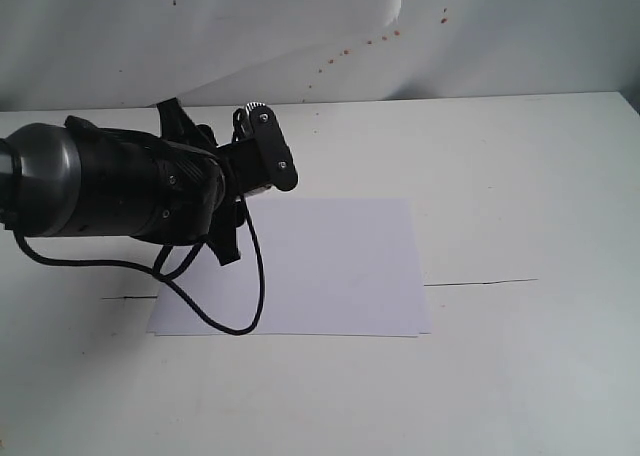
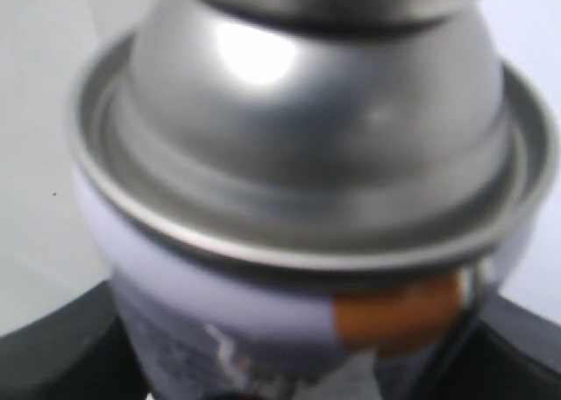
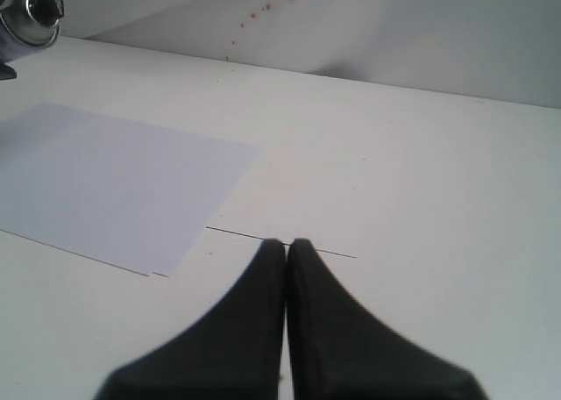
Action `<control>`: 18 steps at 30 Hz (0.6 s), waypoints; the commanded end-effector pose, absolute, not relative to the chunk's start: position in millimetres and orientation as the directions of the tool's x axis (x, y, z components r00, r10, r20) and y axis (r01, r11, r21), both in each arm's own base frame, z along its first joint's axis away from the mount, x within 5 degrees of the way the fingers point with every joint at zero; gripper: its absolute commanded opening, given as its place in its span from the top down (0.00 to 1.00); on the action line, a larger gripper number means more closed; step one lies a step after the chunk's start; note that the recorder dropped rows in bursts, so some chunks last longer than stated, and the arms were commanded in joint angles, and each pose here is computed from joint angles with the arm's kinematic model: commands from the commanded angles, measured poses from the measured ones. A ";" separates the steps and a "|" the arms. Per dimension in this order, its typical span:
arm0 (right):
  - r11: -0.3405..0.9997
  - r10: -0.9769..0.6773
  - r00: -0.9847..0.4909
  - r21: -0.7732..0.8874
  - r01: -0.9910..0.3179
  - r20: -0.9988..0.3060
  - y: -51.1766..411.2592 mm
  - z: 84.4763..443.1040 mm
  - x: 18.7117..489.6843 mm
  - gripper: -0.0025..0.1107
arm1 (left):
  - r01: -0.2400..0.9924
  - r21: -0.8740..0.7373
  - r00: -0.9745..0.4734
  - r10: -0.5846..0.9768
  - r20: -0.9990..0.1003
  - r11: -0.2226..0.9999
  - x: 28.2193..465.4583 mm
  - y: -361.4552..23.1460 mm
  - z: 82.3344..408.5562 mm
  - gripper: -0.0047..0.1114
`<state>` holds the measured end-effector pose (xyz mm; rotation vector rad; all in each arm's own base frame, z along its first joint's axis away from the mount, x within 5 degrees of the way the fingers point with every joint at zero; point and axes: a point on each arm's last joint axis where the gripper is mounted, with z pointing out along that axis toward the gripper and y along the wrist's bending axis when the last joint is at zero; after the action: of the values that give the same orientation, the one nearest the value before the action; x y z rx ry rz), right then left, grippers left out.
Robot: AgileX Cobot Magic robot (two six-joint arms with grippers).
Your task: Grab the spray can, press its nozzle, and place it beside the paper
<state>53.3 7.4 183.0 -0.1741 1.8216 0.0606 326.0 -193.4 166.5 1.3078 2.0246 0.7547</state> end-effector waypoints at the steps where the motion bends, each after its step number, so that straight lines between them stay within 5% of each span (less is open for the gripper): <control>1: 0.990 -0.035 -0.123 -0.018 -0.137 -0.992 7.7 193.7 55.2 0.98 | 0.559 0.742 -0.324 0.921 -0.215 0.370 327.6 -194.9 176.8 0.96; 7: 0.967 0.224 0.067 0.213 -0.144 -0.972 7.0 214.1 55.6 0.98 | 0.562 0.732 -0.337 0.915 -0.224 0.386 326.9 -194.8 176.0 0.96; 18: 0.952 0.301 0.248 0.273 -0.139 -0.921 1.1 230.5 53.0 0.98 | 0.598 0.697 -0.345 0.912 -0.222 0.396 323.8 -195.9 172.2 0.96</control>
<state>54.2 3.6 227.7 0.0932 1.3346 0.2765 323.1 -193.6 163.3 1.2873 2.0841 0.7071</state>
